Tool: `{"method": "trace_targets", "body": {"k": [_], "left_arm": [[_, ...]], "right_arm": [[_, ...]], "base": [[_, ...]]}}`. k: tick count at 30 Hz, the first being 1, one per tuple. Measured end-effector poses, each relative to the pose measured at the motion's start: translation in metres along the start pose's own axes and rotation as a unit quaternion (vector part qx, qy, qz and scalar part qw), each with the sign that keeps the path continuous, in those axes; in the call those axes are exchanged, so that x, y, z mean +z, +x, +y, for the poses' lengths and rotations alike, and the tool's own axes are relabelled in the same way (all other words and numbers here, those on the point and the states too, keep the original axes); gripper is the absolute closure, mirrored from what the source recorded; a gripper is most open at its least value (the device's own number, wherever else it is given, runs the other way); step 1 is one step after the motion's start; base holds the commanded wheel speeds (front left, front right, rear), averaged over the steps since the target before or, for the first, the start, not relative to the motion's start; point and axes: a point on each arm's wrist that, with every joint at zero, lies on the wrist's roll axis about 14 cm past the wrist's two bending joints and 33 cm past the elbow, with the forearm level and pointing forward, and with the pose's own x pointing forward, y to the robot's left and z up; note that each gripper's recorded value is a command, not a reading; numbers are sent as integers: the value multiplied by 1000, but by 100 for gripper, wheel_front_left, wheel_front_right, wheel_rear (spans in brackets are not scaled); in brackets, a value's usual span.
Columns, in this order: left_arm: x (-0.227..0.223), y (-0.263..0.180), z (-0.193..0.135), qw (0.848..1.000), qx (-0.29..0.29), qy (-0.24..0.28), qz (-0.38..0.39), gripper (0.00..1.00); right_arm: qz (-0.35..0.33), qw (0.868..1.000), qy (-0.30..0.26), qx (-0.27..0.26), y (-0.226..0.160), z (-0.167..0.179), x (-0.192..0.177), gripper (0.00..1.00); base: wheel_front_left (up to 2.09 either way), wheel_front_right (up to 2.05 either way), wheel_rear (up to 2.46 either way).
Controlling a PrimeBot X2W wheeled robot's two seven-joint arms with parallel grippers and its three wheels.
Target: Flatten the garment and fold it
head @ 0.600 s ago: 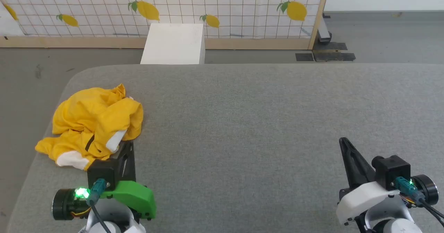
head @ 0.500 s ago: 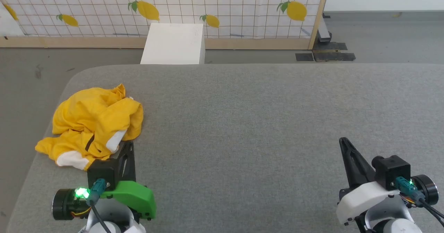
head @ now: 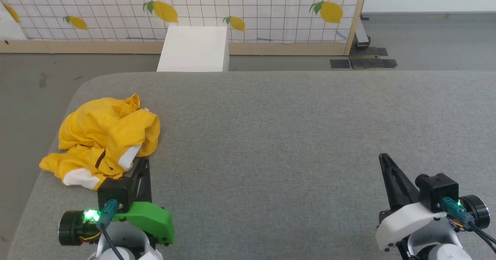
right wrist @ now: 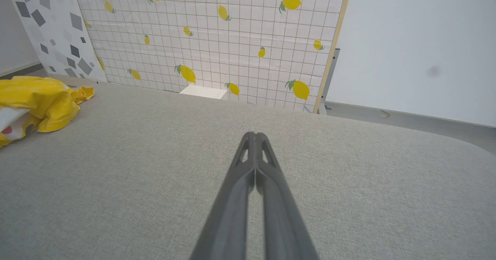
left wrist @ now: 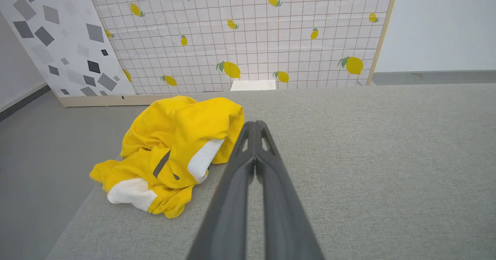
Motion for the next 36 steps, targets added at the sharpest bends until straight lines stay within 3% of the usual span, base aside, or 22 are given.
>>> {"method": "trace_targets", "body": {"k": [14, 15, 36], "left_arm": [[0, 0, 0, 1000, 0, 0, 0, 100], [0, 0, 0, 1000, 0, 0, 0, 0], [-2, -5, -1, 1000, 4, -12, -3, 0]], "right_arm": [[0, 1000, 0, 0, 0, 0, 0, 100], [0, 1000, 0, 0, 0, 0, 0, 0], [-9, 1000, 1, 11, 3, 7, 3, 0]], "base": [[0, 0, 0], [0, 0, 0], [0, 0, 0]]}}
